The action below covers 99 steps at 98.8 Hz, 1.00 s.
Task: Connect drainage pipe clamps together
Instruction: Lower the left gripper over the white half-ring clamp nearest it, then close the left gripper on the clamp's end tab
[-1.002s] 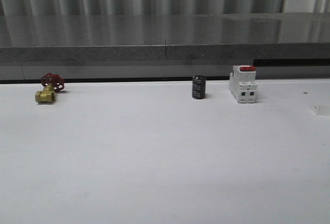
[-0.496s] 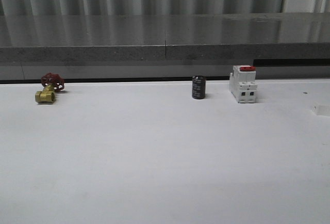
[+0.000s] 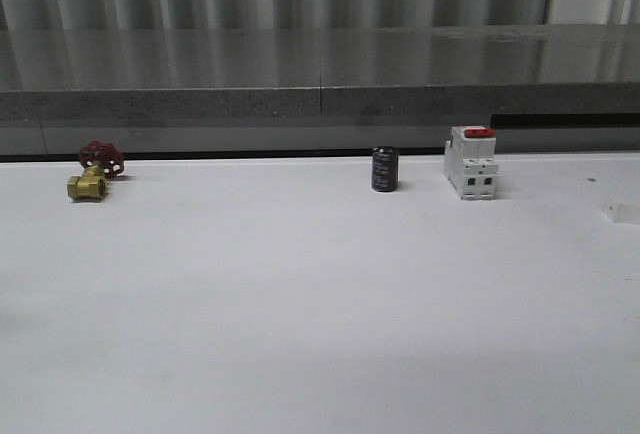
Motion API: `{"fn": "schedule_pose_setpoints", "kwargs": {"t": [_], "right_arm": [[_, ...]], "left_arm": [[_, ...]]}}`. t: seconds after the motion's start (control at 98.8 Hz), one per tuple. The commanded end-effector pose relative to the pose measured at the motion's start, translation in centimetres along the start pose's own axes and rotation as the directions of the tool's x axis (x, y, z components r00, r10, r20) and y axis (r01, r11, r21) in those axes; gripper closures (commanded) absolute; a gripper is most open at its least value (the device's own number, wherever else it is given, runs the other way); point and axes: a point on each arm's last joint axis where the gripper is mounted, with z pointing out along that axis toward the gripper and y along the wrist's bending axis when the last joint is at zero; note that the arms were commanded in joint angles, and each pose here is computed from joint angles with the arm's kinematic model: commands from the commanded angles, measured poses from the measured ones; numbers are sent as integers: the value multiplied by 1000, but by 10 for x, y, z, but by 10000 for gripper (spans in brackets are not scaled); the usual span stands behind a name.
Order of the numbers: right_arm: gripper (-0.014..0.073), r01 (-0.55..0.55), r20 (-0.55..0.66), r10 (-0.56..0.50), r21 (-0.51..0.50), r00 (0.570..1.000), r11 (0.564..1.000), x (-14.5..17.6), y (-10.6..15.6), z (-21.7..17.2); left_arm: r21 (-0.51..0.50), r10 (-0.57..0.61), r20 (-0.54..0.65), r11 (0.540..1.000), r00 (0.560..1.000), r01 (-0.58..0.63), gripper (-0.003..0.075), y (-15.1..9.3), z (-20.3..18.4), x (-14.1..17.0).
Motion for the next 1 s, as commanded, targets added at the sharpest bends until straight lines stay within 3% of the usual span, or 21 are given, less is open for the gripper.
{"fn": "schedule_pose_setpoints", "kwargs": {"t": [0.0,0.243,0.526,0.992], "right_arm": [[662,2,122,-2,-5,993,1000,-15,1,-3],[662,2,122,-2,-5,993,1000,-15,1,-3],[662,2,122,-2,-5,993,1000,-15,1,-3],[662,2,122,-2,-5,993,1000,-15,1,-3]], "left_arm": [[-6,-13,34,1000,999,14,134,11,2,-20],[-14,-6,-41,1000,999,6,134,32,46,-45],[13,116,-77,993,990,-115,134,33,84,-63],[28,164,-108,986,981,-162,134,34,117,-75]]}}
